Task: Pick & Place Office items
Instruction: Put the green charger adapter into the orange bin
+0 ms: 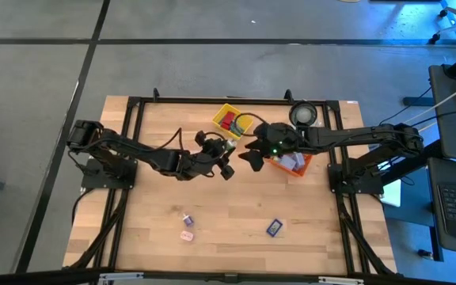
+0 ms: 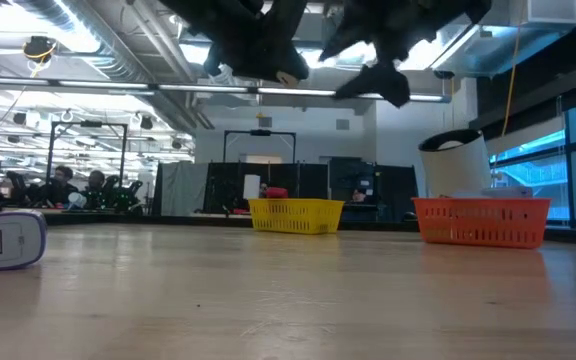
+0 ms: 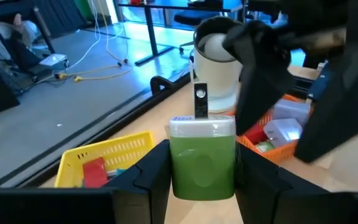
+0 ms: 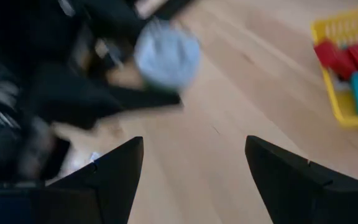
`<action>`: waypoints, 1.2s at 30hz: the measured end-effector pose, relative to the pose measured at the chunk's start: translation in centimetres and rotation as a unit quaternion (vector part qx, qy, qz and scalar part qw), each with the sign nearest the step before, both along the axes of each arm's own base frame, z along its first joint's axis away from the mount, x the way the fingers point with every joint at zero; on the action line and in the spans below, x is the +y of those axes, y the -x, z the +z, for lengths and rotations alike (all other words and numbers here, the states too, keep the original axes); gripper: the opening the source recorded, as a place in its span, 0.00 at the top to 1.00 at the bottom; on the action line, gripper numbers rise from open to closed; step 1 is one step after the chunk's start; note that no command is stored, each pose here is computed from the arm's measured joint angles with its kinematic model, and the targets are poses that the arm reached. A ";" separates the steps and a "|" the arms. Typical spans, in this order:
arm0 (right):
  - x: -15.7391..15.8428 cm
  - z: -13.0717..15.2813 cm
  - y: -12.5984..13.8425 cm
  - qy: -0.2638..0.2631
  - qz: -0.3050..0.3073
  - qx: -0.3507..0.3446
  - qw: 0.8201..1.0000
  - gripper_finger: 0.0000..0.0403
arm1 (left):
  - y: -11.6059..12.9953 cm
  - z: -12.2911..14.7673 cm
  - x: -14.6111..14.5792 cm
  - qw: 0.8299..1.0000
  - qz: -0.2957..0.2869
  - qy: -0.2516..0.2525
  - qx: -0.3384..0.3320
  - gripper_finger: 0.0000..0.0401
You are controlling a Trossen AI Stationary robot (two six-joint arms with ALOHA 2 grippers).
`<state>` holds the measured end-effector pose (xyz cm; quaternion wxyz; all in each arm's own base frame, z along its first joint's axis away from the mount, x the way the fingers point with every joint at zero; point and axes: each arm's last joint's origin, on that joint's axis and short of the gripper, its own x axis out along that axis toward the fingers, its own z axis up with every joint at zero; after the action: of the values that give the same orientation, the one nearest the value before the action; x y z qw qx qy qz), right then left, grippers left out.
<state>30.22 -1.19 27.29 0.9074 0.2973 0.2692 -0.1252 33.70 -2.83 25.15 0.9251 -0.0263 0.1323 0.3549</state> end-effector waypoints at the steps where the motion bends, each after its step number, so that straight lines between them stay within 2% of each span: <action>1: 0.0 0.3 -0.2 -0.002 -0.006 -0.017 1.000 0.30 | 0.0 0.0 0.0 1.000 -0.001 -0.002 0.001 0.66; 9: -0.3 1.7 -0.9 0.010 -0.028 -0.098 0.995 0.25 | 0.0 0.0 0.2 1.000 0.002 -0.003 0.002 0.66; 15: -1.0 1.7 -0.9 0.005 -0.050 -0.102 0.994 0.18 | -0.4 0.8 0.3 0.999 -0.011 -0.006 -0.032 0.66; 20: -1.1 1.8 -0.9 0.013 -0.068 -0.106 0.992 0.18 | -0.5 1.0 0.7 0.999 -0.013 -0.007 -0.044 0.66; 29: -1.1 1.9 -0.9 0.010 -0.081 -0.112 0.990 0.26 | -0.9 1.4 2.0 0.997 -0.042 0.010 -0.067 0.66; 36: -1.2 1.9 -0.9 0.008 -0.084 -0.112 0.990 0.42 | -0.9 1.4 2.1 0.997 -0.043 0.001 -0.060 0.66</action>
<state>31.12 -2.35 29.18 0.9207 0.3234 0.1385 -0.1691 34.59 -0.69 26.55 0.9459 -0.0430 0.0776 0.3122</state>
